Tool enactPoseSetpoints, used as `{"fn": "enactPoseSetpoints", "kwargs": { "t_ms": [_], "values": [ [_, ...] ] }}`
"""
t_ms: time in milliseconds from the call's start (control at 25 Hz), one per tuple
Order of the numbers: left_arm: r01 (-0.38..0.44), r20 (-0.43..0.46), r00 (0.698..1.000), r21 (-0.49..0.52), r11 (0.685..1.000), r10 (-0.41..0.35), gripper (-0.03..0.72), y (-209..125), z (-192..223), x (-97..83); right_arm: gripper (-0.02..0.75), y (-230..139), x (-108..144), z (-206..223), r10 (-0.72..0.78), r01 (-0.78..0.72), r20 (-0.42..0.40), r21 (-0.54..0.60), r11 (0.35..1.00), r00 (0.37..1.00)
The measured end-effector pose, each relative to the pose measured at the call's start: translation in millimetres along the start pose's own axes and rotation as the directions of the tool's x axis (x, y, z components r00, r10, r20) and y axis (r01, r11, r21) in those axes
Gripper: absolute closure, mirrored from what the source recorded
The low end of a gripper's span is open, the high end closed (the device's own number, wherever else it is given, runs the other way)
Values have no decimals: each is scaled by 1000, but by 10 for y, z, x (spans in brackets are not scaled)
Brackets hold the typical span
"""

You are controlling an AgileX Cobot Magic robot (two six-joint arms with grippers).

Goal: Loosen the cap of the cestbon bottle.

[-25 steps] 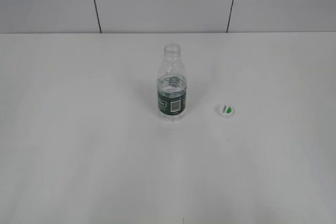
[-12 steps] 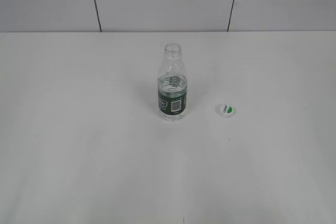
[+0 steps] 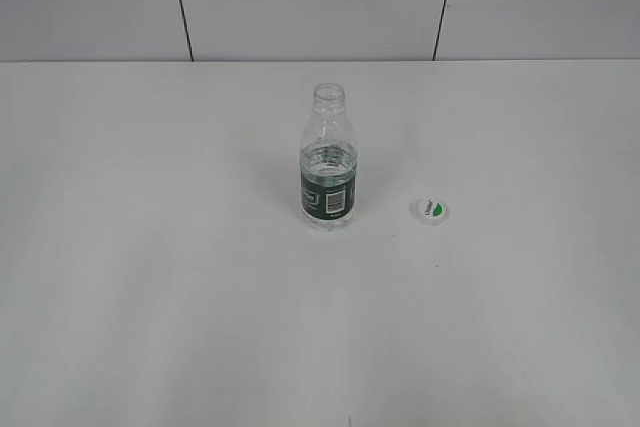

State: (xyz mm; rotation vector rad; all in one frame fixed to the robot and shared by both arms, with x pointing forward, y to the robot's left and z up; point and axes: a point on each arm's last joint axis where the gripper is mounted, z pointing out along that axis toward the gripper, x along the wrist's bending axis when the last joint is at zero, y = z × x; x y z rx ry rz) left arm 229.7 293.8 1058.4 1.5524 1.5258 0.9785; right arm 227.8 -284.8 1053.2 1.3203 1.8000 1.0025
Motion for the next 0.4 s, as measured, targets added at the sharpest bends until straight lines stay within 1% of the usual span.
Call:
{"fn": "enactPoseSetpoints", "kwargs": {
  "t_ms": [400],
  "values": [
    [9, -5, 1000, 5, 1000, -9, 137, -10, 13, 5, 252, 0, 0, 0, 0, 0, 0, 0, 1000, 1000]
  ]
}}
